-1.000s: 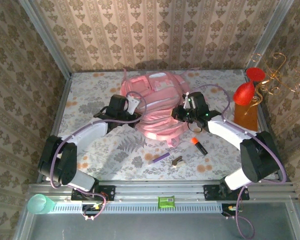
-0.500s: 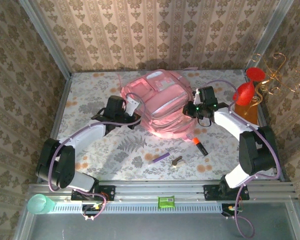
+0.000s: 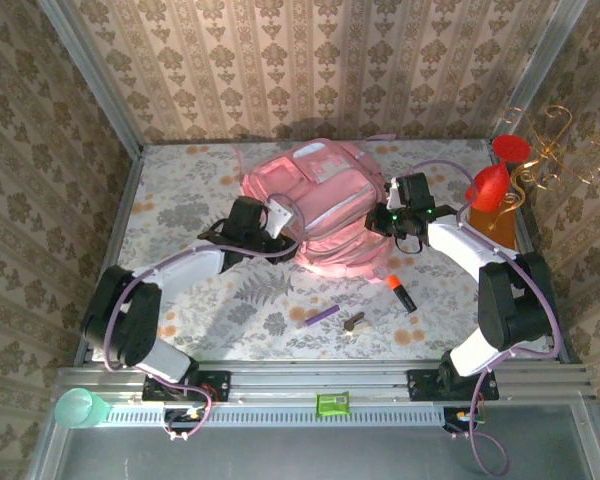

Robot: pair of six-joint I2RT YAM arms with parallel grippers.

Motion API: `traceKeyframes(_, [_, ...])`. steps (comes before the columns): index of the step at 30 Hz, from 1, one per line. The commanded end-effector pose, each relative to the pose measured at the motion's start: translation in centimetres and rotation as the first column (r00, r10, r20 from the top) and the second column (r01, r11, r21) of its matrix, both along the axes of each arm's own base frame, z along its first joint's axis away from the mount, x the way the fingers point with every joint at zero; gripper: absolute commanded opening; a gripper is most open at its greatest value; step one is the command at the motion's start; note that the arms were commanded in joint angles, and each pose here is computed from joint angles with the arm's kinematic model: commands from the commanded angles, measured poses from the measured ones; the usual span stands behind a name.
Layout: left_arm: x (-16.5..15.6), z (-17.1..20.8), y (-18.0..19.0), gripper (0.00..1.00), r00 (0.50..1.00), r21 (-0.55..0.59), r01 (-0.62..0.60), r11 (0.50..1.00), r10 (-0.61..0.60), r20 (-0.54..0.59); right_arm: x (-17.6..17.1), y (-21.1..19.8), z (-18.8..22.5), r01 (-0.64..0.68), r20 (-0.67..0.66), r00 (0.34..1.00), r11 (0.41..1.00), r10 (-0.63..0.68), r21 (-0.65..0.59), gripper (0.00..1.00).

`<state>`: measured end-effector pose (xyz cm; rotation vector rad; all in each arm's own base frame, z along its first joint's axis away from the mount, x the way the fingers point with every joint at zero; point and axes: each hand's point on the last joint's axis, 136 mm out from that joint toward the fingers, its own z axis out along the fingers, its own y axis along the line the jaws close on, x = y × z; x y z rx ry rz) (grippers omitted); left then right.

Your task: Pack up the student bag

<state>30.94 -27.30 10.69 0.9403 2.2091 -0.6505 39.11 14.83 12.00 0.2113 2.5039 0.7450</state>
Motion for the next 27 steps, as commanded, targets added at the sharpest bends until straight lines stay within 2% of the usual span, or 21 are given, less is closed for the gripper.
traceKeyframes(1, [0.6, 0.0, -1.5, 0.47, 0.999, 0.009, 0.042, 0.999, -0.042, 0.028, -0.1, 0.3, 0.3, -0.027, 0.013, 1.000, 1.000, 0.027, 0.003, 0.00])
traceKeyframes(10, [1.0, -1.0, -3.9, 0.46, 0.997, -0.023, 0.080, 0.997, -0.080, -0.003, -0.1, 0.2, 0.0, -0.026, 0.007, 1.000, 1.000, 0.026, -0.004, 0.00])
traceKeyframes(13, [1.4, -1.7, -3.8, 0.37, 0.998, -0.007, 0.063, 0.998, -0.063, -0.017, -0.2, 0.1, -0.2, -0.028, 0.002, 1.000, 1.000, 0.028, -0.007, 0.00])
traceKeyframes(20, [3.2, -1.9, -1.8, 0.00, 0.999, 0.060, -0.047, 0.997, 0.045, 0.030, -0.2, -1.5, -0.7, -0.043, -0.010, 0.999, 0.997, 0.042, -0.057, 0.00])
traceKeyframes(27, [4.1, -0.4, -0.6, 0.00, 0.995, 0.020, -0.080, 0.997, 0.079, 0.061, -0.5, -2.1, -1.6, -0.082, -0.038, 0.996, 0.992, 0.078, -0.096, 0.00])
